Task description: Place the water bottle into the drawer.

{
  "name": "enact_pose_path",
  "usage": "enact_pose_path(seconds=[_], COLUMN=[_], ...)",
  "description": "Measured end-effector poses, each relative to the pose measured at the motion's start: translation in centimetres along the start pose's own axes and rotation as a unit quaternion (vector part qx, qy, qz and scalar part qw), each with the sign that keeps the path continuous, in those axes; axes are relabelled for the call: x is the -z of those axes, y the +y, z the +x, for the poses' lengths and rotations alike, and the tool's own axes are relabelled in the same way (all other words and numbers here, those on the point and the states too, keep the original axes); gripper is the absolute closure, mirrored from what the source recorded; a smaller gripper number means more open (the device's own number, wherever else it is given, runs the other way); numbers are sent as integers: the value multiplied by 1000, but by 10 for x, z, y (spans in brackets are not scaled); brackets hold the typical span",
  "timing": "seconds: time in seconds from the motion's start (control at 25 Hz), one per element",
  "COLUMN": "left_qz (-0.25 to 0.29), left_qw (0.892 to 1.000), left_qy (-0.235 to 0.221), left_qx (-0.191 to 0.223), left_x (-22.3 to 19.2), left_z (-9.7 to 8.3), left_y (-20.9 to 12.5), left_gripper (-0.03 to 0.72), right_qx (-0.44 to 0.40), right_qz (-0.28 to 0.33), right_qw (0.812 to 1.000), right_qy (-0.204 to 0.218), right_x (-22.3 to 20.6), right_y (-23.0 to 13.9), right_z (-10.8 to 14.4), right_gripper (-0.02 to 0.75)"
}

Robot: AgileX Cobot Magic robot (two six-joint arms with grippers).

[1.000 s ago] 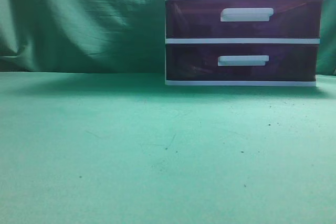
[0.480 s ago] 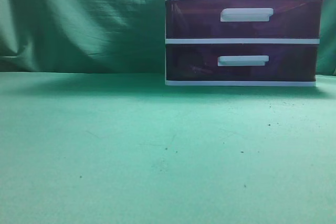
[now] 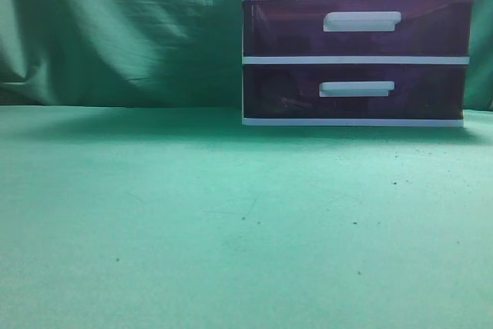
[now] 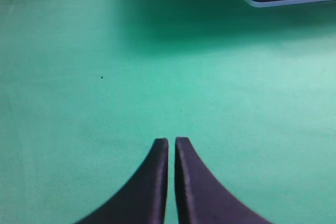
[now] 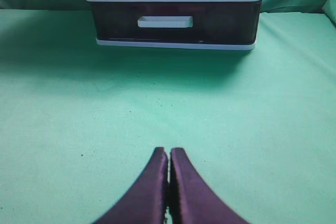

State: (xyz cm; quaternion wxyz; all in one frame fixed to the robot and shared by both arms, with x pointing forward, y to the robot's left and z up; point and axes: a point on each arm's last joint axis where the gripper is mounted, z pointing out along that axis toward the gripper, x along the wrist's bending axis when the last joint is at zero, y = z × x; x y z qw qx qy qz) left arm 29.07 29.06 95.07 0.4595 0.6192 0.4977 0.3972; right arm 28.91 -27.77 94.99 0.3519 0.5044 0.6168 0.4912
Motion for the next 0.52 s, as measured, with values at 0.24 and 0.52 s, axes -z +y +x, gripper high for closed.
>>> enact_pose_path(seconds=[0.24, 0.52], left_qz=[0, 0], left_qw=[1000, 1000], left_qy=[1, 2], left_qx=[-3, -3], left_x=[0, 0], left_z=[0, 0], left_y=[0, 0], left_gripper=[688, 688], right_qx=[0, 0], right_qz=[0, 0], right_qw=[1000, 1000], right_qy=[0, 0], right_x=[0, 0], right_y=[0, 0], right_z=[0, 0], right_gripper=[738, 738])
